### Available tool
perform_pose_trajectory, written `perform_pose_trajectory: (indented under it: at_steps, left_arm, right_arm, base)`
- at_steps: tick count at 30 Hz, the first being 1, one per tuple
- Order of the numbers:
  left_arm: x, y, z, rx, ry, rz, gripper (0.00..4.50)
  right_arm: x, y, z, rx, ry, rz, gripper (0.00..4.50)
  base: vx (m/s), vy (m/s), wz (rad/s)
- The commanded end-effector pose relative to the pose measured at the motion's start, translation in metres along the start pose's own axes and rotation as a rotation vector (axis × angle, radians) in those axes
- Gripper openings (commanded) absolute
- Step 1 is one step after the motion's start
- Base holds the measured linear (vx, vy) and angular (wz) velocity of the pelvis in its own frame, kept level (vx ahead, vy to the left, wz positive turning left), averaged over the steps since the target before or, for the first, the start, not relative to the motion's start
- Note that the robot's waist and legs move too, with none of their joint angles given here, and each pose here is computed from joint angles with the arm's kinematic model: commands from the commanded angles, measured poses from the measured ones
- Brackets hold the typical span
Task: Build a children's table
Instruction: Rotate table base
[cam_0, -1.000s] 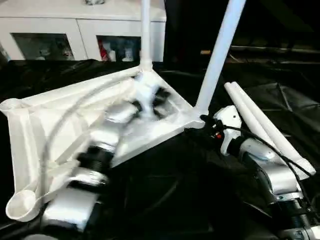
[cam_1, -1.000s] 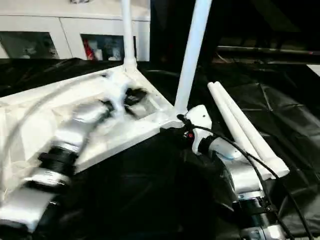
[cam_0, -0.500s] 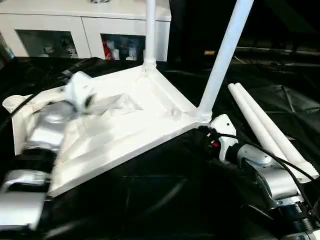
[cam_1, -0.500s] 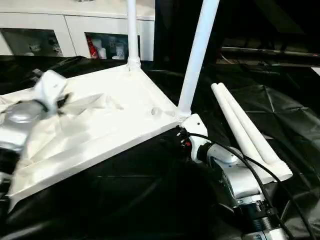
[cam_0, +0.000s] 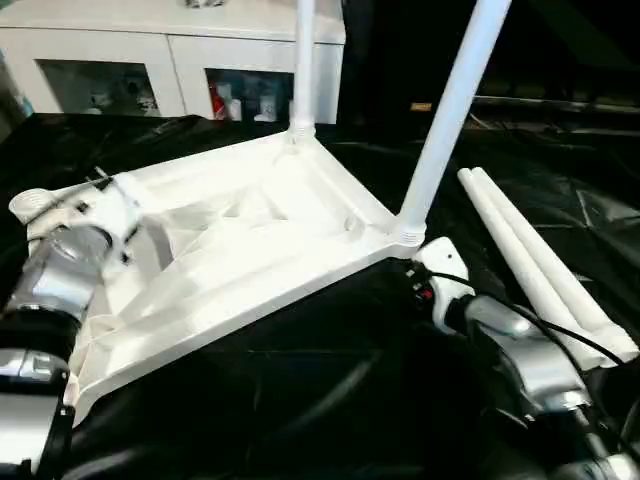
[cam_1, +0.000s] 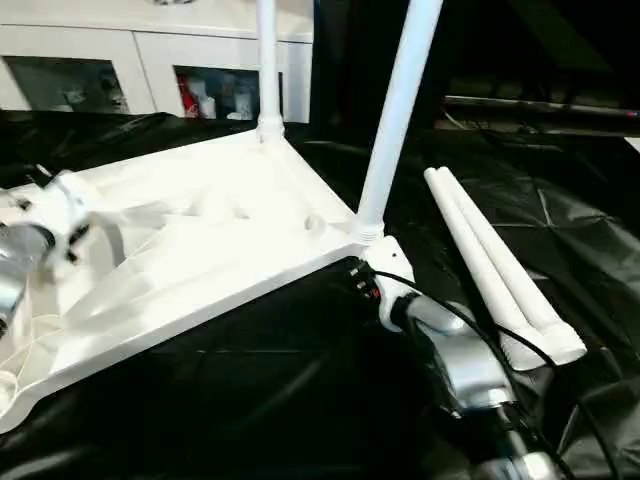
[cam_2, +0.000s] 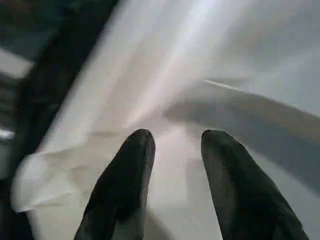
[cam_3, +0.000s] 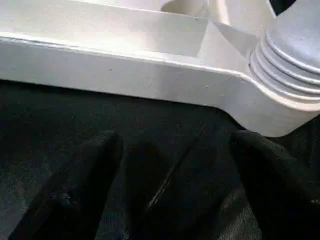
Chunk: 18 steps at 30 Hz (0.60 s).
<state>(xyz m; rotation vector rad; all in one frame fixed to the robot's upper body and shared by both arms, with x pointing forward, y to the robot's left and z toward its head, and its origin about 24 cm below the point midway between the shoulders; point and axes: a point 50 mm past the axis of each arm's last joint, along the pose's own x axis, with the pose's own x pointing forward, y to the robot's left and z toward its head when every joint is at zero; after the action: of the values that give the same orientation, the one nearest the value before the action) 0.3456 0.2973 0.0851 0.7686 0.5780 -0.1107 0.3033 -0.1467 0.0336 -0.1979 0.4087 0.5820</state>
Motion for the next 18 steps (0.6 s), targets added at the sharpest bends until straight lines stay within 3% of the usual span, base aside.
perform_pose_trajectory:
  at_steps: [1,6,11,18]
  left_arm:
    - [0.000,-0.004,-0.002,0.033,0.029,-0.067,1.71]
    - [-0.003,-0.005,-0.010,0.064,0.082,-0.161,1.41]
    - [-0.008,-0.013,-0.013,0.084,0.115,-0.301,1.04]
    - [-0.011,-0.024,-0.005,0.053,0.071,-0.421,0.48]
  right_arm:
    - [0.005,-0.003,0.005,-0.014,-0.010,-0.031,3.85]
    - [0.019,0.002,0.012,-0.007,-0.024,-0.025,3.85]
    - [0.032,0.005,0.010,0.007,-0.007,-0.012,3.85]
    - [0.044,0.010,0.007,0.030,0.014,0.018,3.85]
  base:
    - [0.000,0.000,0.00]
    - [0.000,0.000,0.00]
    - [0.000,0.000,0.00]
    - [0.000,0.000,0.00]
